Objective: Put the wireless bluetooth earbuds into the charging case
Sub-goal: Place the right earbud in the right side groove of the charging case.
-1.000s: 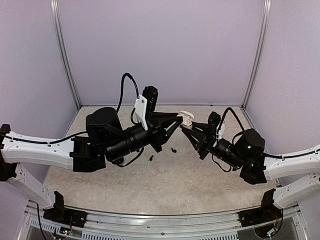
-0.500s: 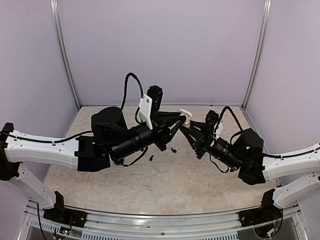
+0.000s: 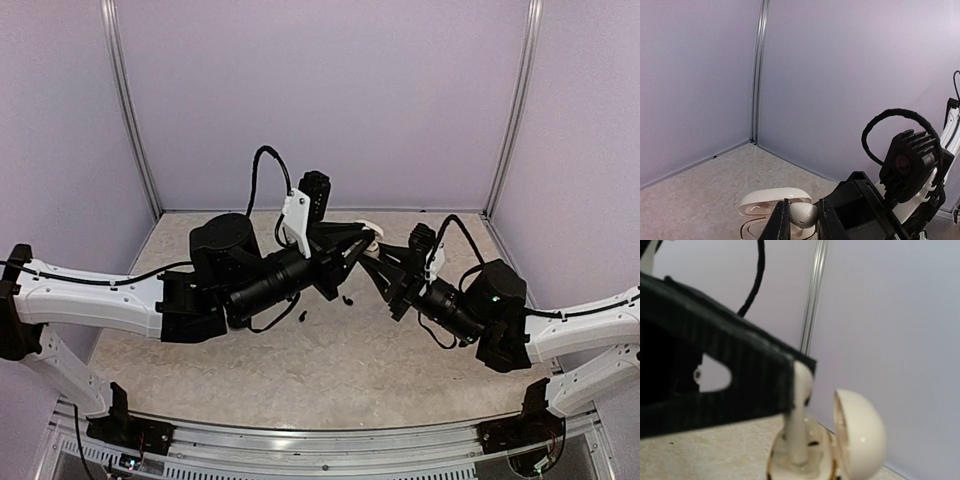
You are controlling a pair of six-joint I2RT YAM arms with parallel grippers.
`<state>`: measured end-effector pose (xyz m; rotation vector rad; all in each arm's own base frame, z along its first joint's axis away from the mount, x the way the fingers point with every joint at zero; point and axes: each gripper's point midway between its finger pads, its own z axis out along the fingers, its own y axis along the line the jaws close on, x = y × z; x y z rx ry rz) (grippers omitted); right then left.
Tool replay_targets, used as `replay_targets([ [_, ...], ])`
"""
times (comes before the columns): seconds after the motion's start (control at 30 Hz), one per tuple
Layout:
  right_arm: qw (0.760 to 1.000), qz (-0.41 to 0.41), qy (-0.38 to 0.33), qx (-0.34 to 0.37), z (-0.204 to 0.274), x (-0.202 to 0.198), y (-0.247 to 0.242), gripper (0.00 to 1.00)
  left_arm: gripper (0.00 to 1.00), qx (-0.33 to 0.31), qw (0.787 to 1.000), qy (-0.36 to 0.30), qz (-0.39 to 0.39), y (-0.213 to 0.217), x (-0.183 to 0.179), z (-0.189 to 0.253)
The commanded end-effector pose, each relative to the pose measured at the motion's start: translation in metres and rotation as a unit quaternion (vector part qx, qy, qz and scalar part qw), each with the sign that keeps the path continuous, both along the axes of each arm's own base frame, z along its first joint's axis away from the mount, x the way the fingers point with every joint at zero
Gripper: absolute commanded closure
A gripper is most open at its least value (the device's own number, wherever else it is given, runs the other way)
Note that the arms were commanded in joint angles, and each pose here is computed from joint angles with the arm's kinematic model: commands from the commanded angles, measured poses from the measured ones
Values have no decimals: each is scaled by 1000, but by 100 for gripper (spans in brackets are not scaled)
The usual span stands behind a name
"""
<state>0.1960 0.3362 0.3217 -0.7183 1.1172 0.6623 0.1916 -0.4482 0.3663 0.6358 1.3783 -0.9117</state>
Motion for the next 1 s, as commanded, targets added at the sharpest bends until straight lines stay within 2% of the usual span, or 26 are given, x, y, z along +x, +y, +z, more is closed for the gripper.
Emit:
replay_targets([
  [0.0,1000,0,-16,26,25,-4,-1,100,91,-6,1000,-12,3,-4,-1,11],
  [0.53,999,2,-20,46,39,-7,-7,100,90,16,1000,-4,4,-14,3,-3],
  [0.97,998,2,-33,62,51,-11,-13,100,83,36,999,9,20,-18,10,-14],
])
